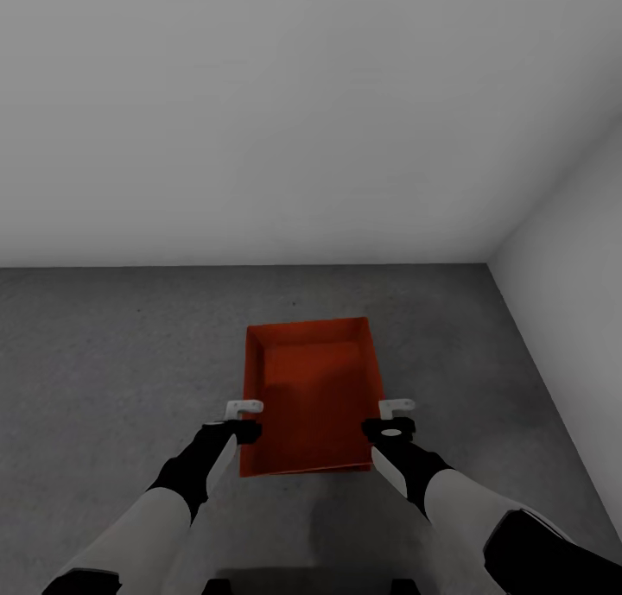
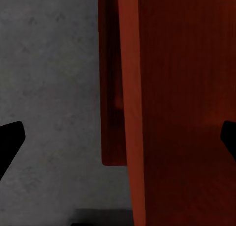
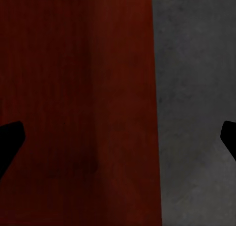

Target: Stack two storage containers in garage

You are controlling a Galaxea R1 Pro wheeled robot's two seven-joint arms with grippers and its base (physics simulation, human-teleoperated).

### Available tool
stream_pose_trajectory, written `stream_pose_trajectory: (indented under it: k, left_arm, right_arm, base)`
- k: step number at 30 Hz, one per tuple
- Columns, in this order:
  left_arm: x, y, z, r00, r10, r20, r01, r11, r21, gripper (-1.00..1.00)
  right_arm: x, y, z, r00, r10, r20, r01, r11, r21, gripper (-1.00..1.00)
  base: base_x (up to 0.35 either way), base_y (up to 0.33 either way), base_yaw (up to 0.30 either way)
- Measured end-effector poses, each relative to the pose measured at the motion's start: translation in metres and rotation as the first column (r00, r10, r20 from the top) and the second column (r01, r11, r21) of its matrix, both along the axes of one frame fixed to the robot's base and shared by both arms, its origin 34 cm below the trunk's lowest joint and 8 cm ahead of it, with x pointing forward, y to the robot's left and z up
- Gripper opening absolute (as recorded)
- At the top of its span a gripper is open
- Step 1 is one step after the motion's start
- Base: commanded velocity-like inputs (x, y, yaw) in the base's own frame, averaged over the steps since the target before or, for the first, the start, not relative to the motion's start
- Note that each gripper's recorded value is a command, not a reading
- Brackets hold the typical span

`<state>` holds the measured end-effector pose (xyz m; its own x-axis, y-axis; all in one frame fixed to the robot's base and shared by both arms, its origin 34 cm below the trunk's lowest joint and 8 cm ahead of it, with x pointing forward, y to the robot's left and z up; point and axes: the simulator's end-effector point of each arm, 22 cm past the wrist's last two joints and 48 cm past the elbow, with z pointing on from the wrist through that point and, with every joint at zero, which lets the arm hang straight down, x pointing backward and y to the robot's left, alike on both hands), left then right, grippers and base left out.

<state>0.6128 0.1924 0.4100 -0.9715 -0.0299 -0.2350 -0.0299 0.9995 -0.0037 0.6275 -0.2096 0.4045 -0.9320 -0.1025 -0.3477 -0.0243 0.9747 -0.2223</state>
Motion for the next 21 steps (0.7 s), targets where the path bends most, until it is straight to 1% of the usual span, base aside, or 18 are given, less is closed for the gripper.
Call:
stream_pose_trajectory:
  k: [13,21]
  left_arm:
    - [0.001,0.001,0.001,1.000,0.002,0.003,-0.002,1.000,0.004,1.00]
    - [0.001,0.000,0.014,1.000,0.001,0.001,-0.001,1.000,0.004,1.00]
  right_arm:
    - [0.000,0.000,0.000,1.000,0.002,0.001,-0.002,1.000,-0.002,1.00]
    - [0.001,0.000,0.014,1.000,0.002,0.001,-0.002,1.000,-0.003,1.00]
  base:
    - [0.000,0.000,0.000]
    - [0.000,0.000,0.000]
